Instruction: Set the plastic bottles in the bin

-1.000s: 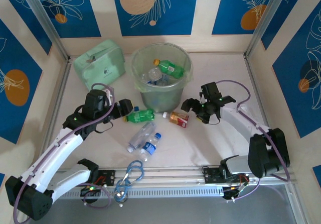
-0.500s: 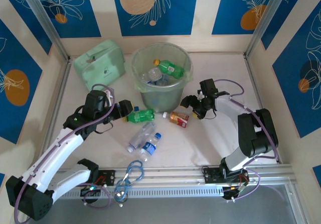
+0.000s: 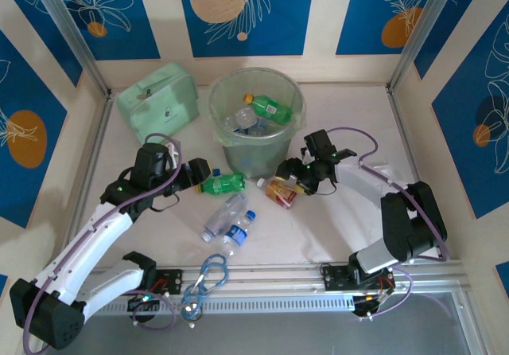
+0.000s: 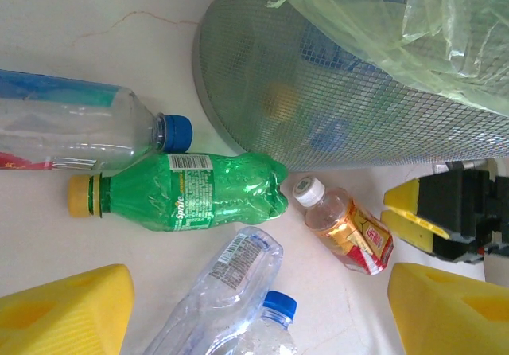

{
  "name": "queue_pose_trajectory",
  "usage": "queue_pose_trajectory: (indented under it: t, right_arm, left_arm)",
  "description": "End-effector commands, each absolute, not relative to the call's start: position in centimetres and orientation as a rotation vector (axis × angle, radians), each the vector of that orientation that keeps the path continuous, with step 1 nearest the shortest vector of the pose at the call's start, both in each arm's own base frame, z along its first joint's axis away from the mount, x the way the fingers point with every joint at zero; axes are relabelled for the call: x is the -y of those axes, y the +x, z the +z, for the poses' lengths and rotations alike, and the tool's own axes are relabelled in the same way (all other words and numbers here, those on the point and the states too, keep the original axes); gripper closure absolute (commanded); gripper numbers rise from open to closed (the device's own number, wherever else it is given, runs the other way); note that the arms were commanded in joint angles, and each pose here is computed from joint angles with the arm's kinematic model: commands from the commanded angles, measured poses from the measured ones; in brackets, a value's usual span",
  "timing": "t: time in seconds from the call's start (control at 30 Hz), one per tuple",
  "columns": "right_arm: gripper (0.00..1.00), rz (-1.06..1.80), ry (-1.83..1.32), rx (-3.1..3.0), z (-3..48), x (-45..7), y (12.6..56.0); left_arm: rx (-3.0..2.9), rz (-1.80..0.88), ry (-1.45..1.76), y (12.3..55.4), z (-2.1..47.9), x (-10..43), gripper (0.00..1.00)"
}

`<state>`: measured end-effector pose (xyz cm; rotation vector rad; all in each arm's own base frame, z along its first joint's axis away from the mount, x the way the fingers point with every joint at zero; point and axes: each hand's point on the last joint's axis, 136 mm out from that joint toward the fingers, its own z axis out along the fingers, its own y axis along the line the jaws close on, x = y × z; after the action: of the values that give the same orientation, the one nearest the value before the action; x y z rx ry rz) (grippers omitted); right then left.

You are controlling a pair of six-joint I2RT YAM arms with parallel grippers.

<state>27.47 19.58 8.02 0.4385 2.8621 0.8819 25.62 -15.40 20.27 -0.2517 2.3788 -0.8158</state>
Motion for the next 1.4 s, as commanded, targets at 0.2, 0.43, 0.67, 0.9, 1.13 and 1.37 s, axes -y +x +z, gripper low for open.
queue_pose_trajectory:
  t: [0.2,0.43,0.67,0.9,1.13,1.37]
  right_arm:
    - [0.15,0.652,0.416,-3.027,5.7,-19.4,22.2]
    - [0.12,0.438,0.369,-3.074,4.7,-19.3,21.8]
    - [0.09,0.348,0.287,-3.083,4.6,-20.7,22.3]
    - [0.16,0.297,0.297,-3.099,3.5,-20.8,22.2]
    - [0.3,0.267,0.315,-3.099,3.6,-20.2,22.1]
    - [0.43,0.277,0.304,-3.077,5.0,-19.5,21.0]
  left_arm:
    - [-2.366,-0.844,-0.261,25.8,20.3,15.4,0.17]
    - [-2.363,-0.848,-0.261,25.9,20.5,15.4,0.17]
    - [-2.365,-0.843,-0.265,25.8,20.5,15.3,0.17]
    - [-2.37,-0.841,-0.267,25.6,20.3,15.1,0.17]
    - [-2.371,-0.842,-0.271,25.5,20.2,15.0,0.17]
    - [-2.362,-0.849,-0.268,25.5,20.5,15.0,0.17]
